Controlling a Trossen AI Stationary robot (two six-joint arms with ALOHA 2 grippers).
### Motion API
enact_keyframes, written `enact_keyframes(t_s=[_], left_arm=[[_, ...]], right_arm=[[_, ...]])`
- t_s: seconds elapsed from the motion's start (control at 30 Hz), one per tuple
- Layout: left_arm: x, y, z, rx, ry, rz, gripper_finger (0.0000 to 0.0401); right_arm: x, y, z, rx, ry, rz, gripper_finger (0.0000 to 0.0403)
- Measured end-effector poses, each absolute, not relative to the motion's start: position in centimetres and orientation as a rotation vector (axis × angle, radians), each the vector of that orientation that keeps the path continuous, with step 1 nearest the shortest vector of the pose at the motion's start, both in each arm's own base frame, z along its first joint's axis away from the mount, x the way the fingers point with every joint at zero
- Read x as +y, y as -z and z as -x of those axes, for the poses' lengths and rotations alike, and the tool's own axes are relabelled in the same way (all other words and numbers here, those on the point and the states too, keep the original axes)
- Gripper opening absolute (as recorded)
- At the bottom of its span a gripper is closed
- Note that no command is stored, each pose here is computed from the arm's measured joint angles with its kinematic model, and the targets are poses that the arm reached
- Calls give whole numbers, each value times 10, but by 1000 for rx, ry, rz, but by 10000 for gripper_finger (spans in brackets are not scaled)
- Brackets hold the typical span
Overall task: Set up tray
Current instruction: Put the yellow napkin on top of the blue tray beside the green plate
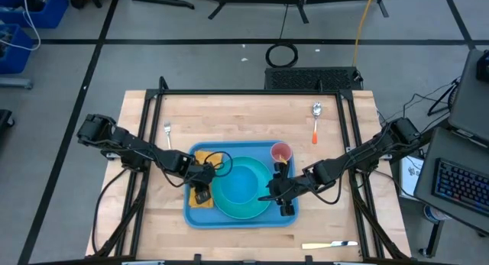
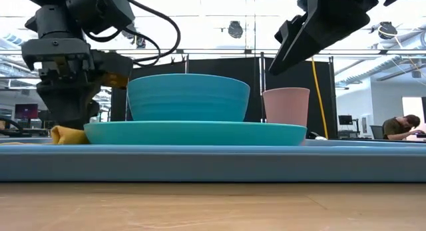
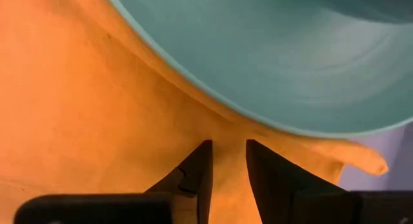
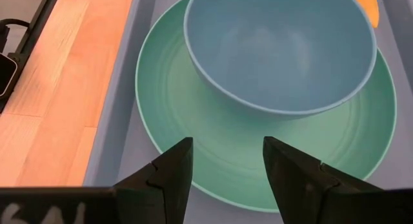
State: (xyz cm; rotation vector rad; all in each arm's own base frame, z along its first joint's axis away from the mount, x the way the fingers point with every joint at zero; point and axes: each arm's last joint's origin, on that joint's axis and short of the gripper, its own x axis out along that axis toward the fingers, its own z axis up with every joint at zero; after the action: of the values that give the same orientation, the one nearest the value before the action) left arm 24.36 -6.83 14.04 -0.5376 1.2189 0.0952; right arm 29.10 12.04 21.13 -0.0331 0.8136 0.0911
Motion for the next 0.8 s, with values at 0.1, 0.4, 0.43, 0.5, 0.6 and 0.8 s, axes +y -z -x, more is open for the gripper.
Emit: enact_keyframes(t_s=[0.1,0.4,0.43,0.5,0.6,0.8], left_arm=[[-70,-140,-242,1254,-81,602,97],[-70,-140,-242,1261,-86,650,97],[-70,-140,-242,1256,-91,633,97],[-69,-140,-243,1243,-103,604,97],[-69,-140,-243,1240,-108,596,97],[-70,-141,-242,1256,-37,570,97]], right_arm=[[120,-211,-291,814,-91,33,180],[120,-211,-291,814,-91,33,180],[120,-211,-291,814,-91,33,180],[120,-211,-291,814,-91,33,180],[120,-211,-291,814,-91,33,180],[120,-211,-291,814,-94,41,180]])
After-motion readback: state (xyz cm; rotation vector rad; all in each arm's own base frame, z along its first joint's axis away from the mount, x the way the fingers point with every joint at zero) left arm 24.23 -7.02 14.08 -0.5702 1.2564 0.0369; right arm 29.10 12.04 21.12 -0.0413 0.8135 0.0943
